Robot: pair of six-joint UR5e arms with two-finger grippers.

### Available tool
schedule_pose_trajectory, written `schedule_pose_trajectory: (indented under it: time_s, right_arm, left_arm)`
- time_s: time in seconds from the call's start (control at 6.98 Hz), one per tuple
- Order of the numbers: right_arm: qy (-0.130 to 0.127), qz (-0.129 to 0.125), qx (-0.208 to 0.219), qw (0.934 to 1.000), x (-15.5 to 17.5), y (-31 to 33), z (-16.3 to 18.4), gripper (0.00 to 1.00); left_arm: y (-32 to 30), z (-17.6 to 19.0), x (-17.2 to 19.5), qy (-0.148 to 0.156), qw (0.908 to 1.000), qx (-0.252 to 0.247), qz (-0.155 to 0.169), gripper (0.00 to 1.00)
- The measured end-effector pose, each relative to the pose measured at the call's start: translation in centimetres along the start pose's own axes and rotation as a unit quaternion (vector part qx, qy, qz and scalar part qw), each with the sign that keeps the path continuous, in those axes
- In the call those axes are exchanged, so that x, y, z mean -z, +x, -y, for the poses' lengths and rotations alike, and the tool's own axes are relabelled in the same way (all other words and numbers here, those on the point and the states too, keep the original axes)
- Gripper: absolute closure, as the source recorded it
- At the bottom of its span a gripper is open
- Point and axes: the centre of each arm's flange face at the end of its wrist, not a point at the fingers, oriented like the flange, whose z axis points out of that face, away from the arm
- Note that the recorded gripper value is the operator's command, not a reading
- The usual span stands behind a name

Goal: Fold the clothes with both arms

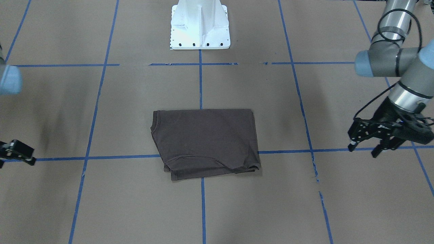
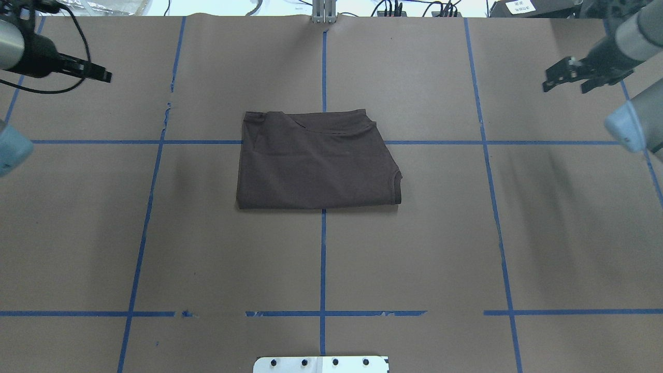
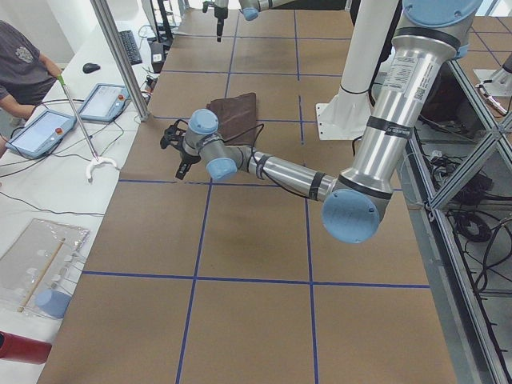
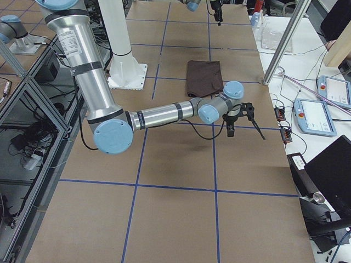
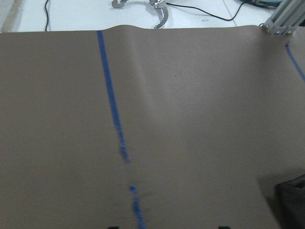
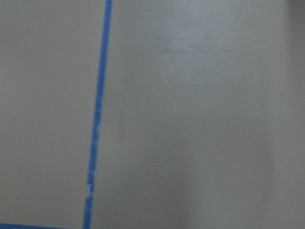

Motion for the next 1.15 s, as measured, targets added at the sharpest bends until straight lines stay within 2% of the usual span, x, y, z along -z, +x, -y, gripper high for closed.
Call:
schedule_pose_trajectory:
  time_s: [0.14, 0.29, 0.57, 0.86, 1.15]
  right_arm:
    - [-0.013, -0.012, 0.013, 0.9998, 3.7, 5.5, -0.1, 0.00]
    - [-0.028, -0.023, 0.026, 0.9990, 6.1, 9.9, -1.7, 0.00]
    - [-0.041, -0.032, 0.041, 0.9978, 7.4, 13.6, -4.7, 0.00]
    - [-0.043, -0.041, 0.040, 0.9974, 7.5, 14.2, -5.2, 0.00]
    - [-0.039, -0.054, 0.043, 0.9968, 7.8, 14.3, -5.4, 0.00]
  left_arm:
    - [-6.9, 0.4, 4.0, -0.024, 0.9990, -0.027, 0.027, 0.00]
    - [-12.2, 0.1, 7.6, -0.050, 0.9974, -0.034, 0.039, 0.00]
    - [-18.8, -1.6, 13.0, -0.086, 0.9947, 0.013, 0.055, 0.00]
    - [-20.2, -2.6, 15.2, -0.111, 0.9905, 0.063, 0.051, 0.00]
    - [-19.6, -4.4, 16.0, -0.110, 0.9906, 0.073, 0.033, 0.00]
